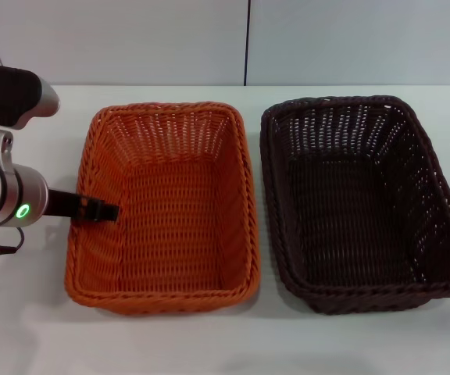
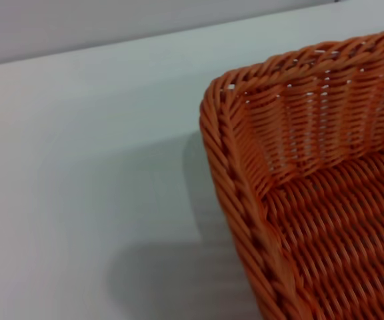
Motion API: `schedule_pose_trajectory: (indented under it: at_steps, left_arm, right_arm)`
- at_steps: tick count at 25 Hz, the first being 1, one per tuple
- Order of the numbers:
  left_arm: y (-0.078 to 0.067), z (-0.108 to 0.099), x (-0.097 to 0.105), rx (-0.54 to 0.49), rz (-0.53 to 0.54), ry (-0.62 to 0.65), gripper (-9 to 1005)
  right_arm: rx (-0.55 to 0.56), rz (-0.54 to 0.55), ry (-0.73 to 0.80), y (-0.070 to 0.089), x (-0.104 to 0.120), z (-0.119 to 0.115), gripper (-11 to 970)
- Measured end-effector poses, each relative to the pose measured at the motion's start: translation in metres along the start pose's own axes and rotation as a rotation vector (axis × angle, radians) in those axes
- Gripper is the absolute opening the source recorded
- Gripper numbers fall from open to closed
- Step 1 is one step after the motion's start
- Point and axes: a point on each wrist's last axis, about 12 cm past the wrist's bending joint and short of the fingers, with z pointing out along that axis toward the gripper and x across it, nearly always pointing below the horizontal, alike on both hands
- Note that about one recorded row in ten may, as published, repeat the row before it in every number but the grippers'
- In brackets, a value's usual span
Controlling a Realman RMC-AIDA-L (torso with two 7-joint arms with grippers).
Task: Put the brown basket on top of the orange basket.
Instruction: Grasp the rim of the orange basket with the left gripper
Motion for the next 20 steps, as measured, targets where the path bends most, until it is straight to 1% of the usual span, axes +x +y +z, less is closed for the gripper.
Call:
schedule_pose_trajectory:
  at_steps: [2, 6, 11, 17, 20]
  left_arm:
    - [-0.0009, 0.0007, -0.0014, 0.002, 0.01, 0.008, 784]
    - [-0.0017, 0.0005, -0.0025, 0.004, 0.023, 0.014, 677]
    - [-0.0012, 0.0, -0.0024, 0.003, 0.04, 0.022, 510]
    - [-0.0039, -0.0029, -0.003, 0.005, 0.082, 0.013, 300]
    - [-0.0038, -0.0046, -0.004, 0.003, 0.092, 0.006, 280]
  right_arm:
    - [-0.001, 0.0, 0.0, 0.0003, -0.0001, 0.0004, 757]
    - [-0.002, 0.0, -0.001, 0.0005, -0.0002, 0.0007, 758]
    - [-0.003, 0.0, -0.001, 0.0007, -0.0003, 0.0008, 757]
    - [-0.003, 0.0, -0.002, 0.0005, -0.0004, 0.0007, 756]
    - [0.0, -0.001, -0.003, -0.0002, -0.0003, -0.0003, 757]
